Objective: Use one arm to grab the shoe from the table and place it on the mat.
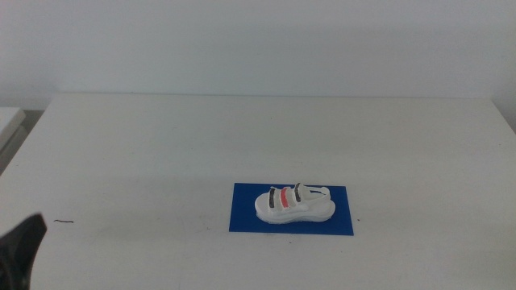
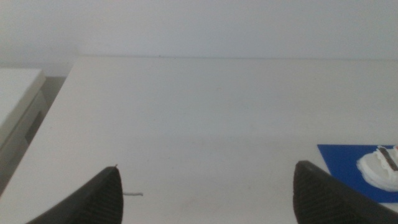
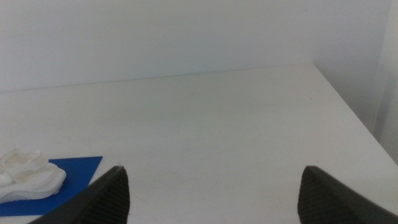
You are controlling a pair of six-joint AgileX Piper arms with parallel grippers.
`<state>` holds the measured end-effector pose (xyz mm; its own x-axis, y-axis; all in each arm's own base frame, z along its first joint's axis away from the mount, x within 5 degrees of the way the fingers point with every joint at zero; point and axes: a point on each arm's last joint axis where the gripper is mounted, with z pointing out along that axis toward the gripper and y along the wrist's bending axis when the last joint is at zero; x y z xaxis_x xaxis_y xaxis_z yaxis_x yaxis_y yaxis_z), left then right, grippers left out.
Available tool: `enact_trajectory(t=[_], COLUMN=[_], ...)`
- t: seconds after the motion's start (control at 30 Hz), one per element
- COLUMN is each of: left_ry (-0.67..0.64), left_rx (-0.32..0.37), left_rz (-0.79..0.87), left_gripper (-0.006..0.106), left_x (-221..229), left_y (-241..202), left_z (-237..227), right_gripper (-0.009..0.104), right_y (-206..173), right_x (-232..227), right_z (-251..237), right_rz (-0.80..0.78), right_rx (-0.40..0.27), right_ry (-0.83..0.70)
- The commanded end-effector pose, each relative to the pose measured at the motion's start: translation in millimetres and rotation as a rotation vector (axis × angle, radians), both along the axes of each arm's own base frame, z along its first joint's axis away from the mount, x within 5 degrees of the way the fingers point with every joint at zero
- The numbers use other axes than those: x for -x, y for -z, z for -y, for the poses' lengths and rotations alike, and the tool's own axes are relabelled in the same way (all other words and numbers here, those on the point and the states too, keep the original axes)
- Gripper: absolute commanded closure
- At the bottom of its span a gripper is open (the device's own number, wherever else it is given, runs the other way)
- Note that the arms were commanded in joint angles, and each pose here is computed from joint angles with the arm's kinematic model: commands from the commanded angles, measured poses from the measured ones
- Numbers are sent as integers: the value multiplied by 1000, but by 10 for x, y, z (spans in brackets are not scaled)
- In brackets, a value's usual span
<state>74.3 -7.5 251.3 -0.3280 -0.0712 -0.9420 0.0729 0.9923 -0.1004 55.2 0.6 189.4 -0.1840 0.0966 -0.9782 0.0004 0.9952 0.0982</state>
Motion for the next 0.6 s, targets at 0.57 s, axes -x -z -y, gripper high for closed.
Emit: enact_trajectory(t=[0.57], left_ry=[-130], left_rx=[-66], left_rz=[106], left_gripper=[7], left_x=[200], left_y=[661], left_z=[-83], right_gripper=[16], right_y=[0], right_x=[1], right_z=[2], right_rz=[9], right_rx=[12], right_ry=[1])
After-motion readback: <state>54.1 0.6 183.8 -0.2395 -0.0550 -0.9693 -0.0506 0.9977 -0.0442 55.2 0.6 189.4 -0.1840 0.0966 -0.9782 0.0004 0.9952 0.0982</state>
